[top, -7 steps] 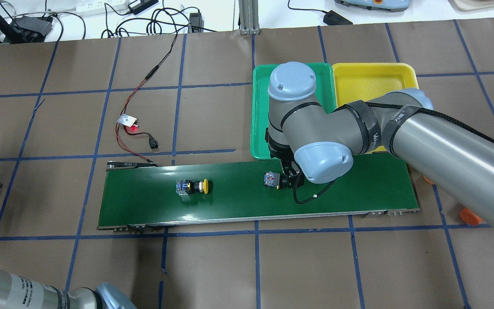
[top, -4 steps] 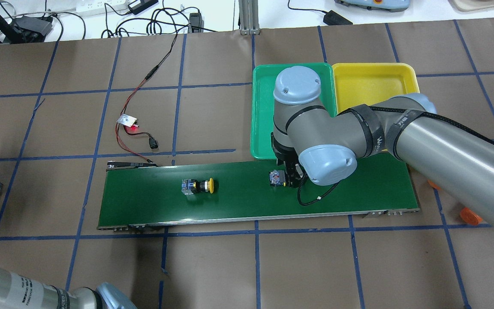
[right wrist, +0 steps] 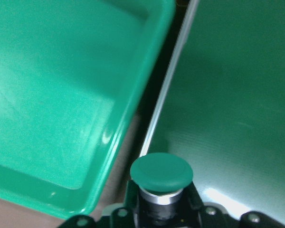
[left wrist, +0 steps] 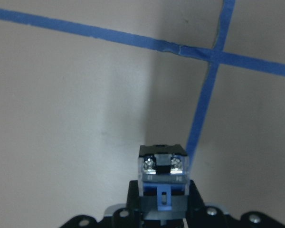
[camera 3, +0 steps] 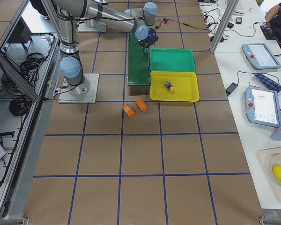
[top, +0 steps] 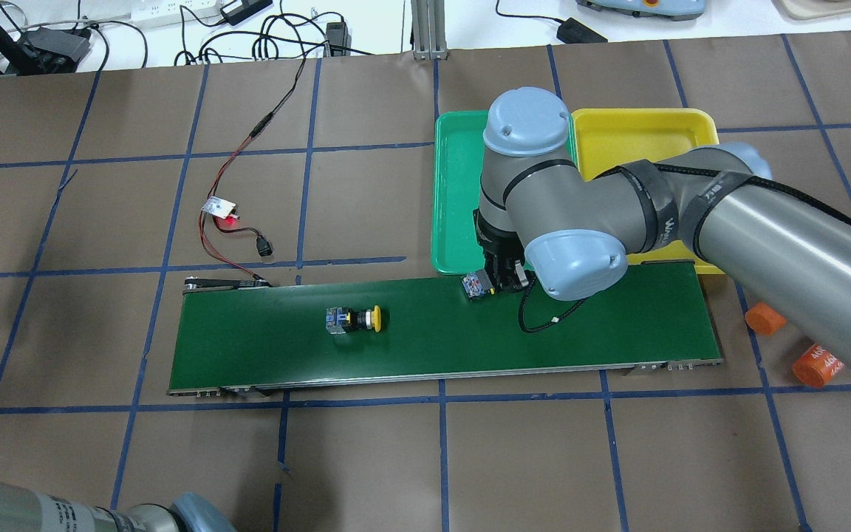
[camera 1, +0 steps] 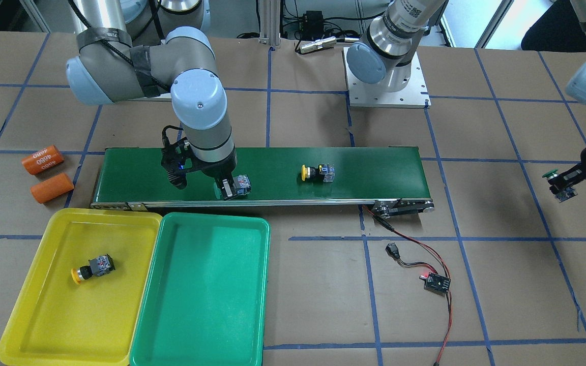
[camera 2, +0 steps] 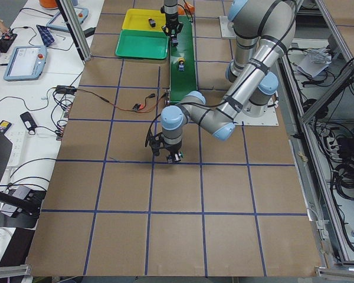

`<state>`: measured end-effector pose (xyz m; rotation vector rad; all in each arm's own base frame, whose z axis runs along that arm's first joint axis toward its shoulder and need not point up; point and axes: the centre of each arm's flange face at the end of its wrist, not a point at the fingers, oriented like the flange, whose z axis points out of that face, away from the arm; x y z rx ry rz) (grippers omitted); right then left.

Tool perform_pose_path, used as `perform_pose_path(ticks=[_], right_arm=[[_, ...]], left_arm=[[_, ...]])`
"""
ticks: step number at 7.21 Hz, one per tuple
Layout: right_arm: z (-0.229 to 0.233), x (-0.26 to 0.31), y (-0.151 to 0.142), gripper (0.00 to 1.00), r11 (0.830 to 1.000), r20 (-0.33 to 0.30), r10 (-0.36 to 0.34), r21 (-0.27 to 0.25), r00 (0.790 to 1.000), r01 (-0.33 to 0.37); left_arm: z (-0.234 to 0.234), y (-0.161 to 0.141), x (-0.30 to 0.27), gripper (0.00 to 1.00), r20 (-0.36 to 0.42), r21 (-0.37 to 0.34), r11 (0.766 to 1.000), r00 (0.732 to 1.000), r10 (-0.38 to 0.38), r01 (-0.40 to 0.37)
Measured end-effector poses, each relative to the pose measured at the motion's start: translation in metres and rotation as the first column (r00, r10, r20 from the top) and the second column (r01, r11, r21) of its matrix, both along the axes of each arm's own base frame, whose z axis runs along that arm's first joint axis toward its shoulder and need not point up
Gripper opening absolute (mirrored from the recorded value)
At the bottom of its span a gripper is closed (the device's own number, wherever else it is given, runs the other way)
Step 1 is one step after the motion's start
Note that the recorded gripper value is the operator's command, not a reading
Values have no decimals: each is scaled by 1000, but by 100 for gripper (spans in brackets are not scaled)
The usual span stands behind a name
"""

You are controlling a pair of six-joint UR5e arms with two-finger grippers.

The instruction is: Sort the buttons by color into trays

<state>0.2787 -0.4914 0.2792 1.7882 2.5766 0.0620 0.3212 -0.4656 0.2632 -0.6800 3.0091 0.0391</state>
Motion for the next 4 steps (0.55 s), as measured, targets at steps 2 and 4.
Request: perform_pose_path(ticks=[2,4], right_arm=[[37,-28,-56,0,996,20,23,-92,1000,-21],[23,-62,-120,52,993,24,51,-111,998,-48]], left_arm=[[24,-2,-60,1,-11,21,965,965,262,-262],[23,2,-149,0,-2,44,878,879,477,-477]])
